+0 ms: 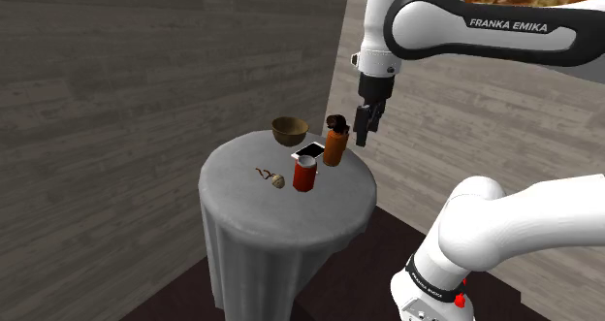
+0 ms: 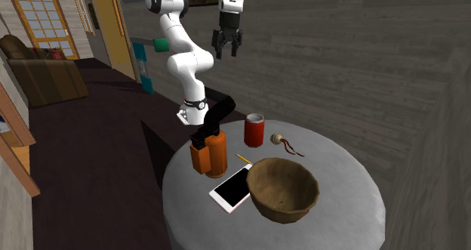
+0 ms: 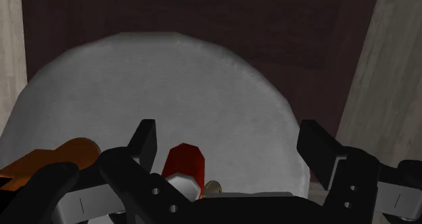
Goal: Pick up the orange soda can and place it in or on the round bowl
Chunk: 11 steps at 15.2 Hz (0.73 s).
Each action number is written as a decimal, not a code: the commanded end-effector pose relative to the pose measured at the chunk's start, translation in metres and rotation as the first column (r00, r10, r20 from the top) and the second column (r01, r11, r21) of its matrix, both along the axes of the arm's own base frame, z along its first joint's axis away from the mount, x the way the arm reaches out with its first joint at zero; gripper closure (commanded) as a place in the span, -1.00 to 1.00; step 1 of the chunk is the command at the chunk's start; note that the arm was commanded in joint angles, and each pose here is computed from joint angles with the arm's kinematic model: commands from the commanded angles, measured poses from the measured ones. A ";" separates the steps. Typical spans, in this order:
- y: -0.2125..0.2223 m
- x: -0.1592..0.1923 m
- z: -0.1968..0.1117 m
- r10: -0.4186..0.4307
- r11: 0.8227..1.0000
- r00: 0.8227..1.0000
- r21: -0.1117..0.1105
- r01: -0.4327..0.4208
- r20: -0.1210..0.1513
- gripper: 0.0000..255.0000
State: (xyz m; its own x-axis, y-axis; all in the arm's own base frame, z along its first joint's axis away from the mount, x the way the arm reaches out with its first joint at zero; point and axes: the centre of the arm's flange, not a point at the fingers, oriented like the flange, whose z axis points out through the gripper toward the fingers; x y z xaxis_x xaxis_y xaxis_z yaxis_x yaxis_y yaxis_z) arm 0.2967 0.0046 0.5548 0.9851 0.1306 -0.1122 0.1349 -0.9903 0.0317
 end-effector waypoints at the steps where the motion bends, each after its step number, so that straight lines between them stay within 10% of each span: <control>1: 0.000 0.000 0.000 0.000 1.000 1.000 0.000 0.000 0.000 -1.00; 11: -0.026 0.072 -0.099 0.058 0.998 0.996 0.029 -0.060 0.070 -1.00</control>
